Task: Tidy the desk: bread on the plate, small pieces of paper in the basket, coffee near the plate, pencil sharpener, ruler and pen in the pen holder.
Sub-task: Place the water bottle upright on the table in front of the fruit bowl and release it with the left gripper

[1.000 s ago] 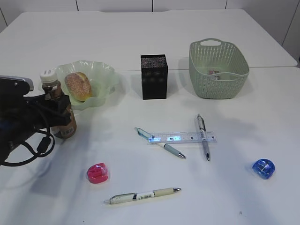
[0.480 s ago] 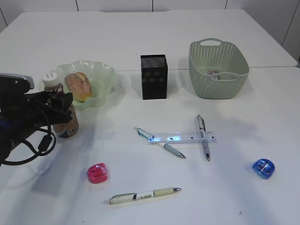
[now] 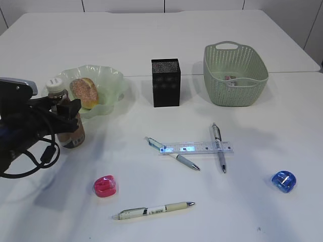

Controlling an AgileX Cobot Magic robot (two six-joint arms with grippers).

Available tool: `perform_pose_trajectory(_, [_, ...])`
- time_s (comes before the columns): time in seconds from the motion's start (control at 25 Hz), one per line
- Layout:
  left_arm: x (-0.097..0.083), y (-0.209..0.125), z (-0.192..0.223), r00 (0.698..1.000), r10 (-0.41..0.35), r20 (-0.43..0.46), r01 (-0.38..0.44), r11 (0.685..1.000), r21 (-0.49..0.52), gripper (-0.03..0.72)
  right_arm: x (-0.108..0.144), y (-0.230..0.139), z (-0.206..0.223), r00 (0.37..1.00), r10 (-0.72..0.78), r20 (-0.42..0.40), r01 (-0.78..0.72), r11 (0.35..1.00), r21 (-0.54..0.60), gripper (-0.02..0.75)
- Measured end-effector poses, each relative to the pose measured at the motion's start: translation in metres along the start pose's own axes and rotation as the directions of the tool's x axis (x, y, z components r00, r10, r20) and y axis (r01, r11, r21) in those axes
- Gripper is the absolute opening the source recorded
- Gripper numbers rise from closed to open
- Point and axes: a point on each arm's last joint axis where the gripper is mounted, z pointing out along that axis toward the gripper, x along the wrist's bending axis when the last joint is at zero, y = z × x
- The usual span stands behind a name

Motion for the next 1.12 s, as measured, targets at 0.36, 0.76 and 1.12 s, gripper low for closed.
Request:
perform_pose_trajectory(0.36, [-0.002, 0.016, -0.003, 1.0, 0.004, 0.009, -0.004, 0.999, -0.049, 0.488, 0.0, 0.0, 0.0, 1.0, -0.012, 0.0, 0.012, 1.0, 0.0, 0.458])
perform_pose_trajectory(0.76, [-0.003, 0.045, -0.01, 0.997, 0.074, 0.005, -0.072, 0.988, -0.136, 0.488, -0.001, 0.0, 0.0, 1.0, -0.016, 0.008, 0.016, 1.0, 0.0, 0.458])
perform_pose_trajectory(1.12, [-0.005, 0.075, -0.022, 0.997, 0.076, 0.001, -0.075, 0.985, -0.152, 0.48, -0.001, 0.0, 0.0, 1.0, -0.018, 0.01, 0.018, 1.0, 0.0, 0.458])
